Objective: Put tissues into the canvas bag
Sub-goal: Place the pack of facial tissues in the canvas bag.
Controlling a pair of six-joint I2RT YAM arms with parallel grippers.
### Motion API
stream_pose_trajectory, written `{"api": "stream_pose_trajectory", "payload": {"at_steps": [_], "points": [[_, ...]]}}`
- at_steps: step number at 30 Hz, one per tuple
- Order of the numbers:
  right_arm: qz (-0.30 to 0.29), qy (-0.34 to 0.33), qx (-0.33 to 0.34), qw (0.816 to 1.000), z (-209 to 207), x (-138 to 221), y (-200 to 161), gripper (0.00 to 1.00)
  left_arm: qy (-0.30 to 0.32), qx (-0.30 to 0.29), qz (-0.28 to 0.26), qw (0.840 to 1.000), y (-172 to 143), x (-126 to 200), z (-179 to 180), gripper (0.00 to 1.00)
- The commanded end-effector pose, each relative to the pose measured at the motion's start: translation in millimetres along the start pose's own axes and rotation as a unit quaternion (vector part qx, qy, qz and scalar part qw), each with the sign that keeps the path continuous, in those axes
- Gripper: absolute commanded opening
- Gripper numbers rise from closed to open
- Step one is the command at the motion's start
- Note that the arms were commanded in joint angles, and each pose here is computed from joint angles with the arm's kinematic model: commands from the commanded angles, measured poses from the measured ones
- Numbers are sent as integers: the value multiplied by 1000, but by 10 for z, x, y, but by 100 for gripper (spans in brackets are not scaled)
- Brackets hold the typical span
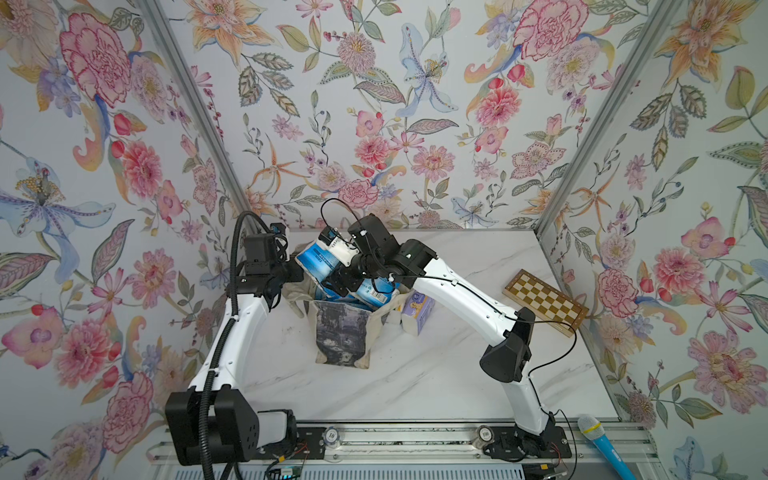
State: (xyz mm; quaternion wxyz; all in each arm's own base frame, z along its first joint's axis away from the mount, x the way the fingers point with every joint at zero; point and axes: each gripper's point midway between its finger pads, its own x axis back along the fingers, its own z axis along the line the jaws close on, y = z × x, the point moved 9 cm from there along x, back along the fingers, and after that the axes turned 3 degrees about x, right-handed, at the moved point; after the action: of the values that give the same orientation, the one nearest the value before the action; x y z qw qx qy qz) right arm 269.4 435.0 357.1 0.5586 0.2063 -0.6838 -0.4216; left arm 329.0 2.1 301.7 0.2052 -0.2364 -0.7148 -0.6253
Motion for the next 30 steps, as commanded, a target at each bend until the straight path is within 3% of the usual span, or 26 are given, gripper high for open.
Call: {"api": "stream_pose_trajectory", "payload": {"at_steps": [1,6,17,30], "points": [[32,29,3,999,169,181,-54,86,-8,-2,-56,998,255,132,-25,1],[88,82,-13,993,309,132,-266,86,-2,-4,-60,998,283,150,-14,1],[222,104,-46,968,292,11,-717,86,9,-4,-69,998,350,208,21,2],[260,157,-52,951,512,-426,-861,87,-2,0,-85,996,443,258,-9,2]]}}
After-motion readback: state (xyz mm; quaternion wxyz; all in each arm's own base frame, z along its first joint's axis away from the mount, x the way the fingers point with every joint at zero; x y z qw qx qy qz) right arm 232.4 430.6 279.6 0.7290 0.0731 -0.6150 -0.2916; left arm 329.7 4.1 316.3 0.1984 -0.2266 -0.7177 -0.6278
